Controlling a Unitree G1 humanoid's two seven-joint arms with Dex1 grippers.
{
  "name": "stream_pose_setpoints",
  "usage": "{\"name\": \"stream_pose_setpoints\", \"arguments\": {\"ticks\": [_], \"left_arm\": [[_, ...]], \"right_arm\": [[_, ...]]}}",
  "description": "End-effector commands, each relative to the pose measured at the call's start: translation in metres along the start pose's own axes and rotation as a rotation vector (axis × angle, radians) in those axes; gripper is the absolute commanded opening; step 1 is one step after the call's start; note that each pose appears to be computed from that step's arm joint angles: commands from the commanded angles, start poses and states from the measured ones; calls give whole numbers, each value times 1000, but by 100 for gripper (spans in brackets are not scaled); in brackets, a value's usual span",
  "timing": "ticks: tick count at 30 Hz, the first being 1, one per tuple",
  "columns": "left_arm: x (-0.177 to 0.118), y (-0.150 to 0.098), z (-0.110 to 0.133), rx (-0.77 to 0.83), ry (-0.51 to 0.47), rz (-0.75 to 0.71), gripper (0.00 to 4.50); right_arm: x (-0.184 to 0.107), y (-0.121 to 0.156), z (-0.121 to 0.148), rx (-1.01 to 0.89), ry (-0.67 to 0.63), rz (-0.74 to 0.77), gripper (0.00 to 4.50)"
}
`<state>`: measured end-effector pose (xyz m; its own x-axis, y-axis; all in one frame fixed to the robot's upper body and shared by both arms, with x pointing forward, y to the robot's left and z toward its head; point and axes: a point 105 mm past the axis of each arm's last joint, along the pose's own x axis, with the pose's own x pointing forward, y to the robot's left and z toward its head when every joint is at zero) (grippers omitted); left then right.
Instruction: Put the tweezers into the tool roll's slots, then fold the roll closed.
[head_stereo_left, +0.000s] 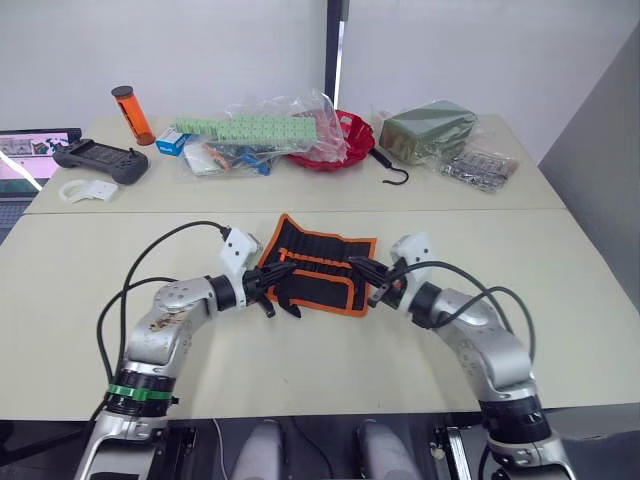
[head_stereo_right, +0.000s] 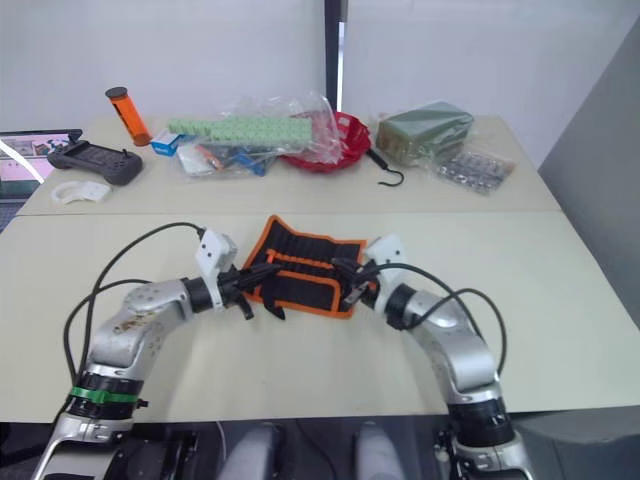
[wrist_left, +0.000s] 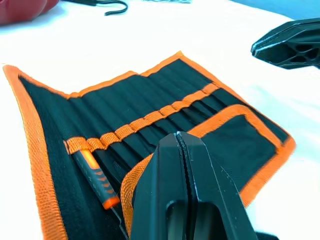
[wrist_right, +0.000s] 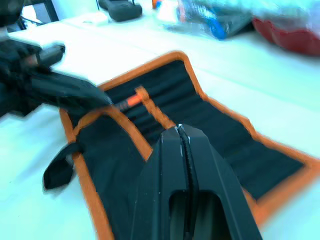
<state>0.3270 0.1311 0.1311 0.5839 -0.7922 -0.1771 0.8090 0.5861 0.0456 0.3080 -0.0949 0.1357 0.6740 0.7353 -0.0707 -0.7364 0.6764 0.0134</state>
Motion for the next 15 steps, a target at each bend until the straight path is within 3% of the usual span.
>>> {"name": "stream_pose_setpoints", "arguments": {"ticks": [1, 7, 13, 15], "left_arm": [[-20, -4, 26, 68, -33, -65, 0], [-74, -14, 30, 88, 61, -188, 0], [-109, -1, 33, 145, 134, -113, 0], [-117, 3, 31, 153, 153, -82, 0]], "right_arm": [[-19, 9, 12, 69, -21, 37, 26], [-44, 21, -3, 309, 38, 67, 221], [-53, 32, -23, 526, 107, 80, 427], [-50, 30, -28, 585, 105, 47, 439]]}}
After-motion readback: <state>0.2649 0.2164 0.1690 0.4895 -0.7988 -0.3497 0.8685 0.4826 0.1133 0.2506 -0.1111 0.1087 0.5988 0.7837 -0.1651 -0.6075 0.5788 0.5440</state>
